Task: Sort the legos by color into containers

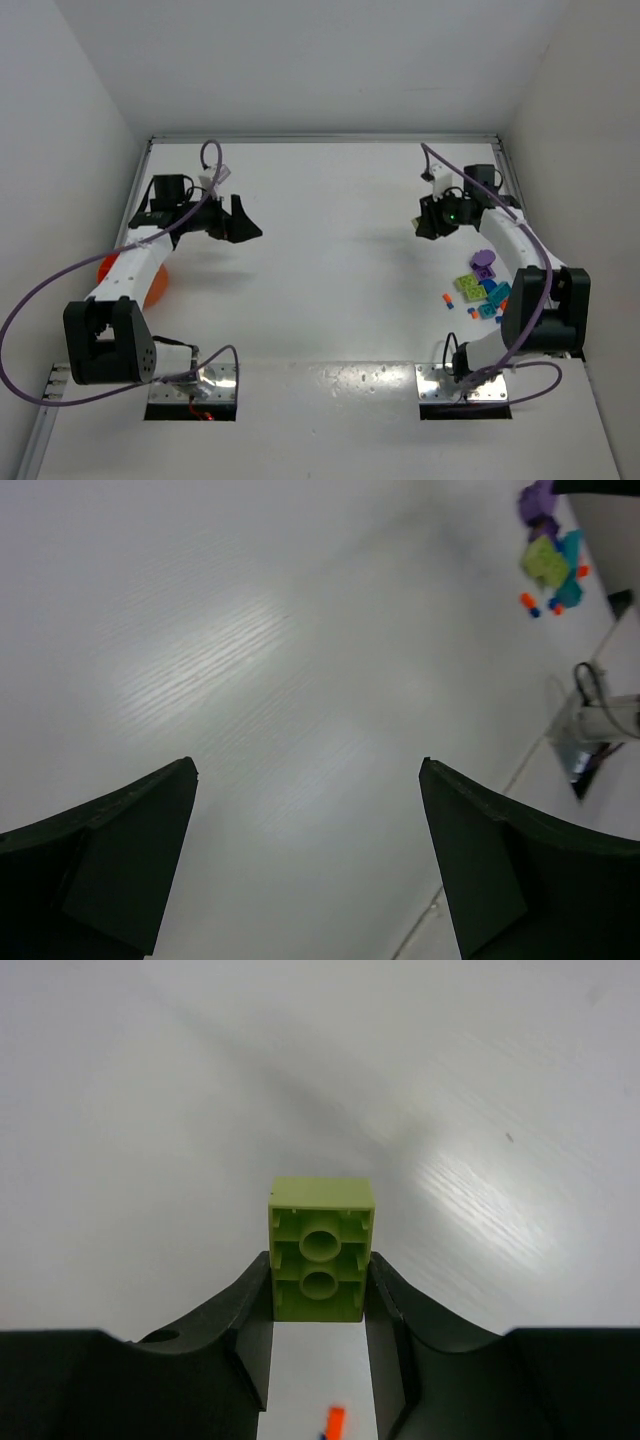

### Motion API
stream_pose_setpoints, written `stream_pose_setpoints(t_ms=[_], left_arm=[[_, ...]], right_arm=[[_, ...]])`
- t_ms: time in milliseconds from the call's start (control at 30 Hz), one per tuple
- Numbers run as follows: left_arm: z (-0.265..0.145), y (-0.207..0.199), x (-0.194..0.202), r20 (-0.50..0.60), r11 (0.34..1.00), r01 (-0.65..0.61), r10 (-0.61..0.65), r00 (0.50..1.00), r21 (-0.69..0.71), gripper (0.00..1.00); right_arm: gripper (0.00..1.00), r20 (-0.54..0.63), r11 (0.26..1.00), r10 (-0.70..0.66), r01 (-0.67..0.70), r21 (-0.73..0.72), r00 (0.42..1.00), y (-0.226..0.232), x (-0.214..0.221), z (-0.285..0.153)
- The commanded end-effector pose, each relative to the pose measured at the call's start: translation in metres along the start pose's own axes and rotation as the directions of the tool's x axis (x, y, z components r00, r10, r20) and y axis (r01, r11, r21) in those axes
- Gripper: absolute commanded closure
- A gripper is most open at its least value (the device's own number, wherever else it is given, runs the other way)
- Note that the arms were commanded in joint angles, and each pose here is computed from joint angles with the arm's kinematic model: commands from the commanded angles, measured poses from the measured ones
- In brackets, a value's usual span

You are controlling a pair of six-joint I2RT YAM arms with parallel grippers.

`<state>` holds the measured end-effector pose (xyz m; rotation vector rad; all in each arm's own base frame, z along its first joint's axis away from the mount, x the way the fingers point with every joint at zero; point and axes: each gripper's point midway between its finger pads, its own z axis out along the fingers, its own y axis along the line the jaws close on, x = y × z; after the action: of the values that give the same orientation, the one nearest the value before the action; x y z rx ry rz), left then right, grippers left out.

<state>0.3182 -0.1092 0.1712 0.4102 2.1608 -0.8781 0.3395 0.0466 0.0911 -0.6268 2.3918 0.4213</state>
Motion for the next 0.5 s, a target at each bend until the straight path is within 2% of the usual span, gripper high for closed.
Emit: stream_pose_setpoints(t_ms=[0, 100, 267, 467], left_arm=[[-0.003, -0.040, -0.028, 0.042, 0.970, 0.072, -0.084, 0.996, 0.230, 0.01], [0.000, -0.044, -0.038, 0.036, 0.949, 0.158, -0.175, 0.984, 0.272, 0.01], [0.007, -0.054, -0.049, 0.050, 0.934, 0.186, -0.211, 0.976, 0.307, 0.04], [0.019, -0.064, -0.042, 0.024, 0.929, 0.209, -0.226, 0.974, 0.305, 0.10]], right_arm=[[0.88, 0.108, 0.982, 0.011, 0.010, -0.191, 0.994, 0.051, -0.053, -0.001], [0.88, 0.127, 0.959, -0.010, 0.045, -0.280, 0.992, 0.091, -0.079, 0.012], [0.88, 0.106, 0.907, -0.129, 0.161, -0.389, 0.986, 0.162, -0.098, 0.035], [0.89, 0.110, 0.871, -0.221, 0.247, -0.426, 0.969, 0.202, -0.114, 0.050]])
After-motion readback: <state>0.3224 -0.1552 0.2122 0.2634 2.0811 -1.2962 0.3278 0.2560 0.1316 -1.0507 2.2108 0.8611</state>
